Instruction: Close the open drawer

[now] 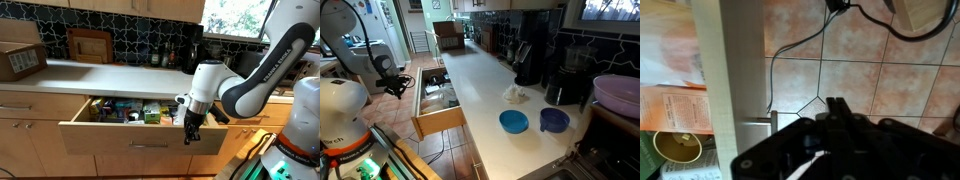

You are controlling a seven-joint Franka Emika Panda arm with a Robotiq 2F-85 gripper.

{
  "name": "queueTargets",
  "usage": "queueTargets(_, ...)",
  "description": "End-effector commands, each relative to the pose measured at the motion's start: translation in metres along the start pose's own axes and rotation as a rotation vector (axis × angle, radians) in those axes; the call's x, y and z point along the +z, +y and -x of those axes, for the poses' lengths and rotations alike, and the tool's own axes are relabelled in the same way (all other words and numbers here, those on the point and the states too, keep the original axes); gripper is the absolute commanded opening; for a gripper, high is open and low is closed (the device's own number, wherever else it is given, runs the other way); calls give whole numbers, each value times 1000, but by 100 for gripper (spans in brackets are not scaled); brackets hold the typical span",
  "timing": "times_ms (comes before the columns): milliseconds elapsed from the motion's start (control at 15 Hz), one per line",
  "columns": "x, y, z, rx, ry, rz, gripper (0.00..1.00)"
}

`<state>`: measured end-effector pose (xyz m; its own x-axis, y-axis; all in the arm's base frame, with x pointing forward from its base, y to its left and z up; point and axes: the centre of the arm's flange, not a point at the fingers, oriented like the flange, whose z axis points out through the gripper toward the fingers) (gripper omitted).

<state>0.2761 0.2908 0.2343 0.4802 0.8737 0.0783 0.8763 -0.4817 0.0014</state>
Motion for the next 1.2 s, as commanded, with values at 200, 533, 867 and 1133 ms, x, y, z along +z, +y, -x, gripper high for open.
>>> queueTargets(200, 22, 14, 4, 49, -102, 183, 0)
queueTargets(533, 30, 19, 2, 43, -134, 300, 0)
queueTargets(867, 38, 29, -4, 52, -125, 396, 0)
queueTargets(1133, 49, 41, -7, 54, -106, 435, 0)
